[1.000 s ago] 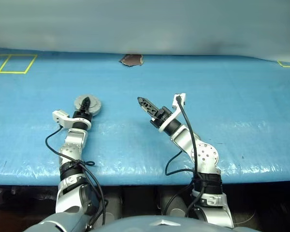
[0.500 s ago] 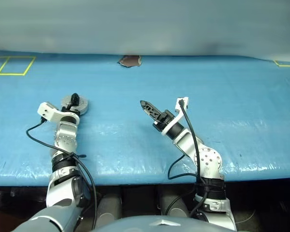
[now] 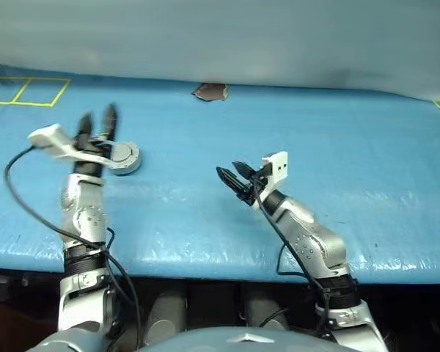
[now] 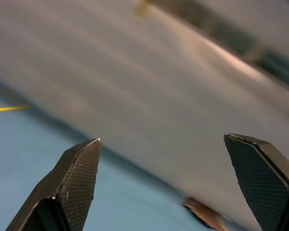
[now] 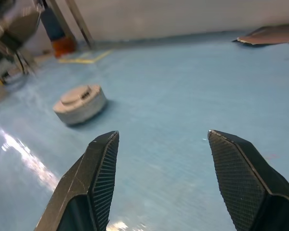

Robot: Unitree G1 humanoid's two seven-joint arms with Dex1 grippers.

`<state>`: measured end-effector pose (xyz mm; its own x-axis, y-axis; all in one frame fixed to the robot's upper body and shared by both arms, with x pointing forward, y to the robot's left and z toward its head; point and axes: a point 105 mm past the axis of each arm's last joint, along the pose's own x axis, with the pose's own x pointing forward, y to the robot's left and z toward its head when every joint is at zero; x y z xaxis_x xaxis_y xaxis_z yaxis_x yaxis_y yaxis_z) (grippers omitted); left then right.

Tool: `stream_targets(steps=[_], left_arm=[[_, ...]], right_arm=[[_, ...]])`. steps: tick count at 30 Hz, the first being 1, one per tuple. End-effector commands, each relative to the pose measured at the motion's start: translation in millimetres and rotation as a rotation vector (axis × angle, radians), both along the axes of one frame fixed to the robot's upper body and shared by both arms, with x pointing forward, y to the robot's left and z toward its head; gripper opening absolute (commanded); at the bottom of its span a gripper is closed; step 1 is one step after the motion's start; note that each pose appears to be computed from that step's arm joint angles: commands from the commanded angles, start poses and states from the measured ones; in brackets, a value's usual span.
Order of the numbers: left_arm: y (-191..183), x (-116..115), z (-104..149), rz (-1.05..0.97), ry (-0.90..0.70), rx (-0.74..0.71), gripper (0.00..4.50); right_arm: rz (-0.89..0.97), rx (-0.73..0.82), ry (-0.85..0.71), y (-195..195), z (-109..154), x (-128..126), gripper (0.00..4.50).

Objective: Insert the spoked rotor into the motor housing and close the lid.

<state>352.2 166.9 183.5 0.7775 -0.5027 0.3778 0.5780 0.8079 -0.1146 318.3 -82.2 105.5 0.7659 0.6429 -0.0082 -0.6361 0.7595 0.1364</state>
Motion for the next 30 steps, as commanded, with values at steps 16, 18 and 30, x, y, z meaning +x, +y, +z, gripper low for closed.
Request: stream_targets(steps=[16, 18, 30], left_arm=[[-54.8, -51.1, -109.6, -0.53, 0.165, 0.727, 4.5], [-55.0, -53.0, -109.6, -0.541, 0.171, 0.725, 4.5], [-56.6, -48.8, -98.5, -0.521, 0.125, 0.704, 4.5]], right_arm=[[0.162, -0.234, -0.006, -28.6, -14.1, -20.7, 4.44], [0.172, -0.24, -0.001, -26.5, -15.7, -21.5, 4.44], [0.165, -0.243, 0.001, -26.8, -17.6, -21.7, 4.44]])
